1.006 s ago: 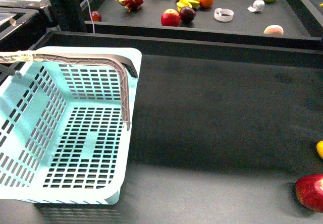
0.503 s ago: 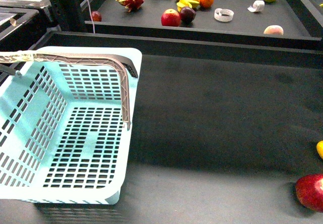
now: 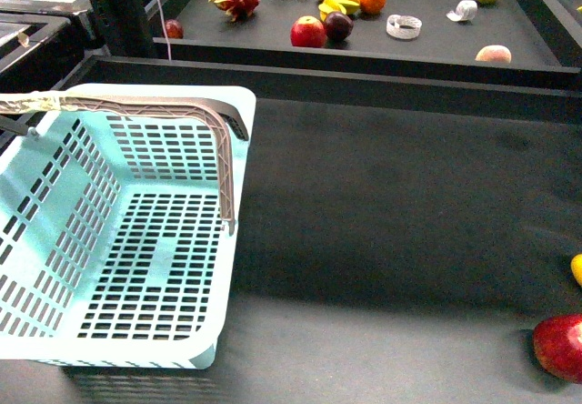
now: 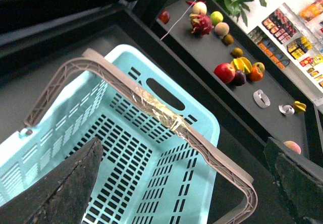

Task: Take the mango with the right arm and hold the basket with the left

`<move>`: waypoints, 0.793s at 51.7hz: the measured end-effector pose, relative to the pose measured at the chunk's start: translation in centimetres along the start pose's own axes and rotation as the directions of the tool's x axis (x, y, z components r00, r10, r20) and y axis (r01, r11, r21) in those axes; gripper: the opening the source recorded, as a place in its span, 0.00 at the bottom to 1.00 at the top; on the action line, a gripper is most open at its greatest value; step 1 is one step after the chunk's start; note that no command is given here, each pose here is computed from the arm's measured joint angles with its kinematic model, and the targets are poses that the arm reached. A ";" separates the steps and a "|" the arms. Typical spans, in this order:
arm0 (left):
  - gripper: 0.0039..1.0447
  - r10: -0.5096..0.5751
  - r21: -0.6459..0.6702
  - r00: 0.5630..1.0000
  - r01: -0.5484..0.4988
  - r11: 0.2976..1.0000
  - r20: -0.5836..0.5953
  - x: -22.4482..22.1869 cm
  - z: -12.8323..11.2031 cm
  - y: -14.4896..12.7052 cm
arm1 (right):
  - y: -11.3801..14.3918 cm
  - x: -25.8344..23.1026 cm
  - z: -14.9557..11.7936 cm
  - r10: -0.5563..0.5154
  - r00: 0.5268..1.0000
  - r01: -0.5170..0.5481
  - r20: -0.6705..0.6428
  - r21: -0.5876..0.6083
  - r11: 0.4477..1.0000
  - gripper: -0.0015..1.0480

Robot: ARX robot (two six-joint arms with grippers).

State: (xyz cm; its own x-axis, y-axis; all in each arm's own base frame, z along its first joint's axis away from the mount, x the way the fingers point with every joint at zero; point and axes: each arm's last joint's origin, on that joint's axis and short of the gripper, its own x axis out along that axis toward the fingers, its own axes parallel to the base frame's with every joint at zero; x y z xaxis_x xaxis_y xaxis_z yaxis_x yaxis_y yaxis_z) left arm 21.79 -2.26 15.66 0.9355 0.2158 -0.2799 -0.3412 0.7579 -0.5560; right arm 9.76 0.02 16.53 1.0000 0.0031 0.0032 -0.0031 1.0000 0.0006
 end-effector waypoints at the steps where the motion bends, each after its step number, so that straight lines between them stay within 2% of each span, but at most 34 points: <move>1: 0.92 0.012 -0.025 1.000 -0.012 1.000 -0.016 0.6 -0.2 0.0 | 0.0 0.0 0.0 0.000 1.000 0.000 0.000 0.000 1.000 0.92; 14: 0.92 0.057 -0.154 0.995 -0.070 0.986 -0.088 5.7 -1.3 -1.0 | 0.0 0.0 0.0 0.000 1.000 0.000 0.000 0.000 1.000 0.92; 41: 0.92 0.130 -0.261 0.982 -0.162 0.952 -0.138 12.4 -3.0 -1.6 | 0.0 0.0 0.0 0.000 1.000 0.000 0.000 0.000 1.000 0.92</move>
State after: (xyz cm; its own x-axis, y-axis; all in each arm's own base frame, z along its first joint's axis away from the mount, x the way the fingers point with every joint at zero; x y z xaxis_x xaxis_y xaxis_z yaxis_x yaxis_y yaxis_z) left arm 33.69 -2.66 10.73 0.8616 0.2250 -0.4550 -0.5005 0.5256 -0.6879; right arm 9.76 0.02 16.53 1.0000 0.0031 0.0032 -0.0031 1.0000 0.0006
